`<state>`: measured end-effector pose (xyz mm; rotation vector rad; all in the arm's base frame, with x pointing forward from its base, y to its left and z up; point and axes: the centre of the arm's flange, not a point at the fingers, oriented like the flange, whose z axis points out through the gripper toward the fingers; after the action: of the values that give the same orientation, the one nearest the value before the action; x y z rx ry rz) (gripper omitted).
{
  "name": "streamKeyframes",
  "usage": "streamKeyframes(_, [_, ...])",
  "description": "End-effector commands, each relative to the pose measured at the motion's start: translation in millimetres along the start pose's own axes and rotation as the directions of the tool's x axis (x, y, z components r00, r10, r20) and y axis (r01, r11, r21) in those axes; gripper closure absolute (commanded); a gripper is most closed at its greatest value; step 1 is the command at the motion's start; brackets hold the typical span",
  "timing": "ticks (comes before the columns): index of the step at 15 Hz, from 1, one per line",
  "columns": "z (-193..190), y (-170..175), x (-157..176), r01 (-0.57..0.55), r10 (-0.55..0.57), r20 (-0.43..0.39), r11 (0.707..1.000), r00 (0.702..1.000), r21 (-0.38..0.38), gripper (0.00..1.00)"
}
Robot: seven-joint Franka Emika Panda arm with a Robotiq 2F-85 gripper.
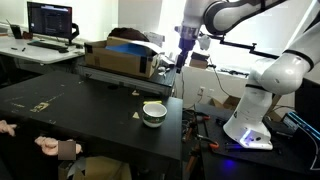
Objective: Put the yellow marker inside the white and green mug
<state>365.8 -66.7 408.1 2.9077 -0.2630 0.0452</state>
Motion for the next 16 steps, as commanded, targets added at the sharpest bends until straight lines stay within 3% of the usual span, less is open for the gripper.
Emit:
streamKeyframes(1, [-0.6,1.3,3.1,-0.014,0.014,-0.005,1.0,1.0,-0.024,0.0])
streamKeyframes(7, [0.9,30.6,14.2,-0.07,0.065,-0.053,0.991,0.997,-0.115,0.0])
streamKeyframes(11, [12.9,55.3,30.5,-0.023,0.003,-0.14,0.989,0.99,-0.144,0.0])
streamKeyframes(16, [37.6,76.2,52.3,0.082,-0.104,-0.213,0.991,0.971,-0.11,0.0])
